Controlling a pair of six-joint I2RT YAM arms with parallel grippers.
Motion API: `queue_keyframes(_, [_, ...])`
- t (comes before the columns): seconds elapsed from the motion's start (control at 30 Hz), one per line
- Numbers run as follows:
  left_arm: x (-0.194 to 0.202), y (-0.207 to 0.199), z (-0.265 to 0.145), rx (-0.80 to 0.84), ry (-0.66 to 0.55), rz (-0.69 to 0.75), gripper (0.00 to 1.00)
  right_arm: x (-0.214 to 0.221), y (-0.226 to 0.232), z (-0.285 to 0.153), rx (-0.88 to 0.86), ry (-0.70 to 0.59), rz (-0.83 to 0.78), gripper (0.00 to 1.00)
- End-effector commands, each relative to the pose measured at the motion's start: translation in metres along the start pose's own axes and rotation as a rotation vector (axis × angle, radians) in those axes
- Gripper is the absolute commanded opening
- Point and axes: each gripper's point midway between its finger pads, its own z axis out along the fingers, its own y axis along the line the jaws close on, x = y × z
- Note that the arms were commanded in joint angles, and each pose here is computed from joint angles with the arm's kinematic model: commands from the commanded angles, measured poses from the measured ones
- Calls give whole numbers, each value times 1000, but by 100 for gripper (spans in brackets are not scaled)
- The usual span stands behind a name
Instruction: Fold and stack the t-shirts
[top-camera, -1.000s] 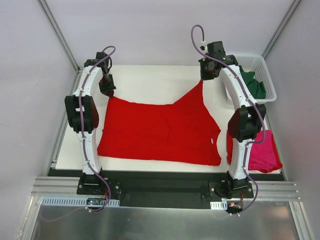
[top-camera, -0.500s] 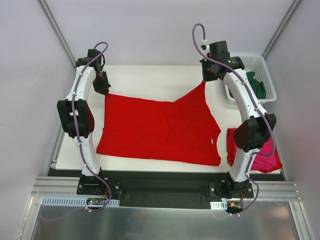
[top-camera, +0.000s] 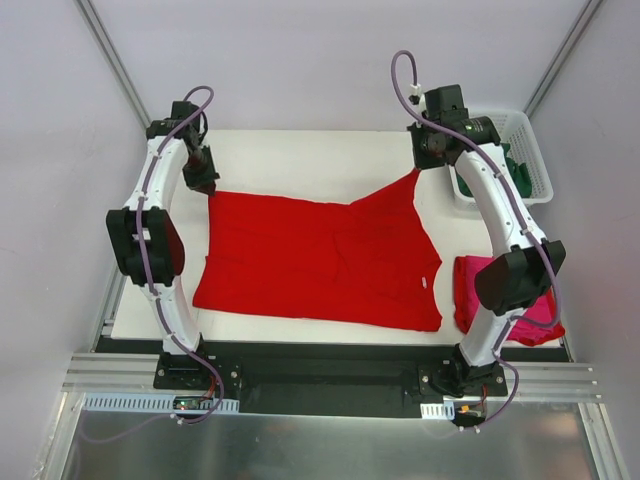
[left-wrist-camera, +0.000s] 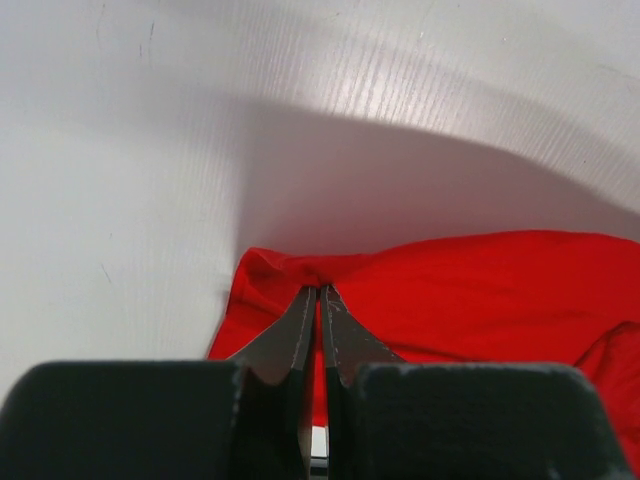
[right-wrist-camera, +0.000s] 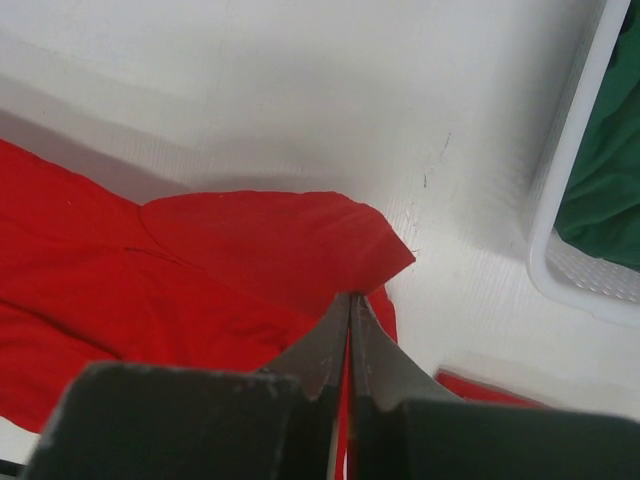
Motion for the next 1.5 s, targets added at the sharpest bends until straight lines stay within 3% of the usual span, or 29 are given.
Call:
queue_keyframes(0.0, [-2, 4, -32, -10, -76, 6, 0, -2, -10, -39, 34, -54, -18, 1])
queue_keyframes(0.53, [19, 15, -38, -48, -63, 2, 0, 18, -16, -71, 53, -59, -13, 1])
queue_keyframes(1.47, [46, 31, -37, -108, -25, 0, 0, 76, -9, -98, 68, 65, -61, 1])
